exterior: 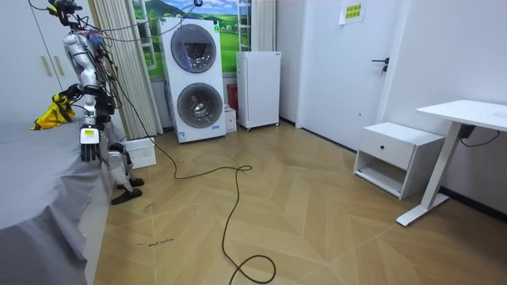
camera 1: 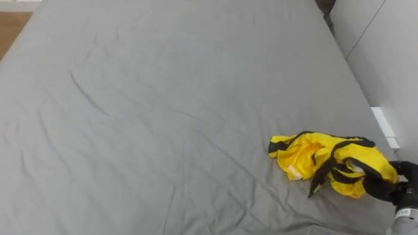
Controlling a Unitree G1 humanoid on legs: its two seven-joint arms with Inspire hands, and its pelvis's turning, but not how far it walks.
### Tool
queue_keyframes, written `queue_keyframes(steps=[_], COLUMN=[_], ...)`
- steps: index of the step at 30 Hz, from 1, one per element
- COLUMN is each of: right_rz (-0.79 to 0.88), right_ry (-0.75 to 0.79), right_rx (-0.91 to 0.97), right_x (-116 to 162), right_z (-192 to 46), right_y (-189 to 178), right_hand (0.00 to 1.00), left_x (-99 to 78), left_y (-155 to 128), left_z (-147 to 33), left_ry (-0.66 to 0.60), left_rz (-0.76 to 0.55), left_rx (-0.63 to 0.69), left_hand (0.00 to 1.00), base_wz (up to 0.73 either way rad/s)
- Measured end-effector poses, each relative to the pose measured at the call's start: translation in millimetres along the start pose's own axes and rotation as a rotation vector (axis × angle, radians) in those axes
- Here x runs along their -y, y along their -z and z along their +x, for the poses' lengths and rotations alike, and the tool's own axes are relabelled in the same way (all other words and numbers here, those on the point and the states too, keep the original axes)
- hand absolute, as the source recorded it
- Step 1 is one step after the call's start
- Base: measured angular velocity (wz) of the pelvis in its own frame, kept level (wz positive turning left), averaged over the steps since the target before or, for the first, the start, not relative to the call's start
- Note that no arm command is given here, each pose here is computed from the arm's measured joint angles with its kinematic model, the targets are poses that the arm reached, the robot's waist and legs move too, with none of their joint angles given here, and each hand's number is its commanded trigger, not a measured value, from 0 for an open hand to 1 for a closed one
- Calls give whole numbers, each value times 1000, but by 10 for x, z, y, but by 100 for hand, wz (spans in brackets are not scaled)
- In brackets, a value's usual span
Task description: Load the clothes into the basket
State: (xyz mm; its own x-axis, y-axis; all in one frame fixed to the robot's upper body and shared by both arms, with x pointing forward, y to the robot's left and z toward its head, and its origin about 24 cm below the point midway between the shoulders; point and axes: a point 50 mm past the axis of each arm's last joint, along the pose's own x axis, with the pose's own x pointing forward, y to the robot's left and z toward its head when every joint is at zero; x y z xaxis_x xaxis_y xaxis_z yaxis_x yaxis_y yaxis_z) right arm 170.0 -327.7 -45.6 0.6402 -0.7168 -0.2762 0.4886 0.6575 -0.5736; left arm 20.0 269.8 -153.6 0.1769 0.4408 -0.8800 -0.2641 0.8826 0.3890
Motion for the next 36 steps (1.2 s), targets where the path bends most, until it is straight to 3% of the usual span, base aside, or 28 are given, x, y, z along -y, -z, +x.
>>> queue_keyframes(steps=[11,18,36], right_rz=[0,-35,20], right_ry=[111,113,249], right_rx=[-119,-203,-207], right_x=[394,429,582], right_z=[-89,-160,-115], right_y=[376,575,543], right_hand=[100,100,100], left_x=[-135,-151,-130], left_y=[201,246,383], left_z=[-18,-22,-54], left_ry=[-47,-46,-47], left_rz=[64,86,132], left_rx=[-92,-140,-268], left_hand=[0,0,0], base_wz=[-25,-25,-27])
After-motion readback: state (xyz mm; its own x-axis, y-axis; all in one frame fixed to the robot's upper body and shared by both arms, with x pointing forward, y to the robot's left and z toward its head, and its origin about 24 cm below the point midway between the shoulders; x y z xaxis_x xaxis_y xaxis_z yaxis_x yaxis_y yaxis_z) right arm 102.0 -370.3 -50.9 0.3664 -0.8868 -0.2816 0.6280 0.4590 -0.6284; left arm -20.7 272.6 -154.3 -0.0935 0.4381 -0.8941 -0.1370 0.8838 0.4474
